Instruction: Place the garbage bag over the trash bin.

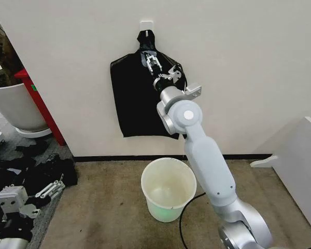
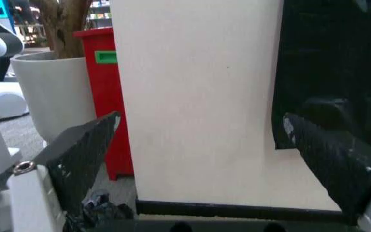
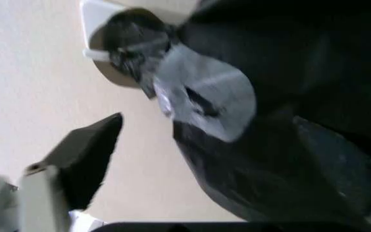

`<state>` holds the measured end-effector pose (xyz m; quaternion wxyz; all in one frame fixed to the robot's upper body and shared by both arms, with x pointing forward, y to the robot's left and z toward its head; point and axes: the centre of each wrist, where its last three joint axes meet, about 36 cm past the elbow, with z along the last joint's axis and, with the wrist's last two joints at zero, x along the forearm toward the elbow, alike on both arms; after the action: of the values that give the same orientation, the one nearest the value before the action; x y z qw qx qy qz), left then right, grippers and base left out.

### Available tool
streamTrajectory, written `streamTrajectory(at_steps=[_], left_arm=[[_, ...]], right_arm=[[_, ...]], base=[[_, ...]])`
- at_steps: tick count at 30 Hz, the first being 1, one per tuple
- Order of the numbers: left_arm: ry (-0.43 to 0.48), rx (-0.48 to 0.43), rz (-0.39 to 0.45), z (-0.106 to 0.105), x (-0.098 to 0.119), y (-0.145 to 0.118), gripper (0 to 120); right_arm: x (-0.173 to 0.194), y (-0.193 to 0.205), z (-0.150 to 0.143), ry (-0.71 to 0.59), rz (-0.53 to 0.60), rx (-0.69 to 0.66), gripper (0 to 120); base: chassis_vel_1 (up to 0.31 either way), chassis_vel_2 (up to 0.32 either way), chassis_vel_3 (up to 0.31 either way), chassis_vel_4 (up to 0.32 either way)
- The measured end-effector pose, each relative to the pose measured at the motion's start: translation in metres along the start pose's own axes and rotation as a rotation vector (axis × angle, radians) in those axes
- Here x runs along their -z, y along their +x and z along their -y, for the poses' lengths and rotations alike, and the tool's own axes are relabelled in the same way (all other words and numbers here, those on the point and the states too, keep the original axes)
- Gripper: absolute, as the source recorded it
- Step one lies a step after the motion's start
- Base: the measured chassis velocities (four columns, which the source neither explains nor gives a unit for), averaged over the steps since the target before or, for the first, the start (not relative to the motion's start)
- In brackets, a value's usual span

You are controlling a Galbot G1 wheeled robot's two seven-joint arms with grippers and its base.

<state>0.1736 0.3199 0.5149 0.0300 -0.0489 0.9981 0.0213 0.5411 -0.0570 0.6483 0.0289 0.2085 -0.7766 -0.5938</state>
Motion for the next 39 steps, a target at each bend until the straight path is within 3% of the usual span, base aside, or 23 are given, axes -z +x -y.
streamTrajectory(at_steps=[15,20,22,26,28,34,38,39], left_arm=[[-0.004,-0.001,0.002,0.0,0.0,0.0,100],[-0.004,-0.002,0.003,0.0,0.0,0.0,100],[-0.005,-0.002,0.003,0.0,0.0,0.0,100],[-0.005,-0.002,0.004,0.0,0.0,0.0,100],[-0.005,-0.002,0.004,0.0,0.0,0.0,100],[-0.005,-0.002,0.005,0.0,0.0,0.0,100],[-0.006,-0.003,0.005,0.0,0.0,0.0,100],[-0.006,-0.003,0.005,0.0,0.0,0.0,100]], right_arm=[[0.011,-0.015,-0.005,0.022,0.013,-0.002,100],[0.006,-0.014,-0.009,0.032,-0.003,0.0,81],[0.006,-0.014,-0.009,0.034,-0.005,-0.002,79],[0.004,-0.015,-0.011,0.032,-0.009,-0.007,59],[0.004,-0.015,-0.012,0.029,-0.01,-0.007,56],[0.009,-0.016,-0.012,0.002,-0.019,-0.009,30],[0.011,-0.016,-0.012,-0.007,-0.022,-0.013,21],[0.012,-0.016,-0.012,-0.009,-0.027,-0.019,13]], base=[[0.0,0.0,0.0,0.0],[0.0,0.0,0.0,0.0],[0.0,0.0,0.0,0.0],[0.0,0.0,0.0,0.0],[0.0,0.0,0.0,0.0],[0.0,0.0,0.0,0.0],[0.0,0.0,0.0,0.0],[0.0,0.0,0.0,0.0]])
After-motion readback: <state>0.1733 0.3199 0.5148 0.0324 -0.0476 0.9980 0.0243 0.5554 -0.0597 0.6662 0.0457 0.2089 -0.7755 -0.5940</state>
